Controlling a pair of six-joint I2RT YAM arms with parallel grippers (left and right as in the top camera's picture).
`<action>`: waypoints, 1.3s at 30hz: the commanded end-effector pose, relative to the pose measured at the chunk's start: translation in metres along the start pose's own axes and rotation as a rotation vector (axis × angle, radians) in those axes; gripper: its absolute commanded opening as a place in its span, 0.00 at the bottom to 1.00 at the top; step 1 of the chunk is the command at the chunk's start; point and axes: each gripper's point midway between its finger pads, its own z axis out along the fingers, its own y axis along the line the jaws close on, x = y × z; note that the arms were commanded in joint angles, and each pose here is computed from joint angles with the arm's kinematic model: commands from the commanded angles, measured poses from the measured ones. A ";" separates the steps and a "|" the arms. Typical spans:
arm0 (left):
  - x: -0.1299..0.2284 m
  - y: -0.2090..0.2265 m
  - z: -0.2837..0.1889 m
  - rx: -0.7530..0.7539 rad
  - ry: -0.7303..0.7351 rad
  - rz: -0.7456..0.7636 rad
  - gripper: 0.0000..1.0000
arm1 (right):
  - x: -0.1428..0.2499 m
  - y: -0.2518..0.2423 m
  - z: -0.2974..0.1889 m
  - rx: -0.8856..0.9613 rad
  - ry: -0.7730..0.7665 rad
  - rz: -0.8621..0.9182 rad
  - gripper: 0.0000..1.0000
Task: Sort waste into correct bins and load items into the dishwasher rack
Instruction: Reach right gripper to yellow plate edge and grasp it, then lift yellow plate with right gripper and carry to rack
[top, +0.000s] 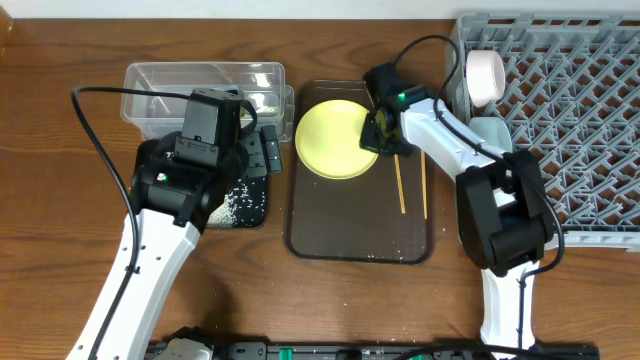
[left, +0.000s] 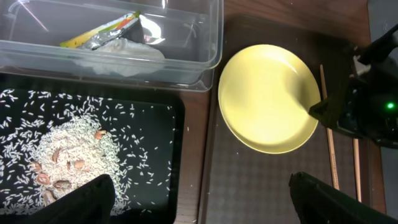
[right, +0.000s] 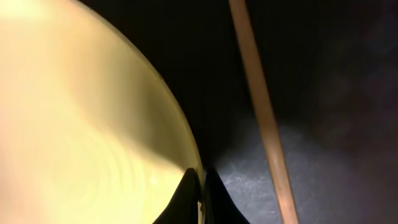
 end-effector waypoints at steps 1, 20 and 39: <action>-0.001 0.003 0.001 -0.015 -0.002 0.000 0.92 | 0.002 -0.004 0.003 0.028 -0.001 -0.034 0.01; -0.001 0.003 0.001 -0.015 -0.002 0.000 0.92 | -0.133 -0.196 -0.361 0.556 -0.877 0.072 0.01; -0.001 0.003 0.001 -0.015 -0.002 0.000 0.92 | -0.181 -0.290 -0.280 0.942 -0.580 -0.140 0.01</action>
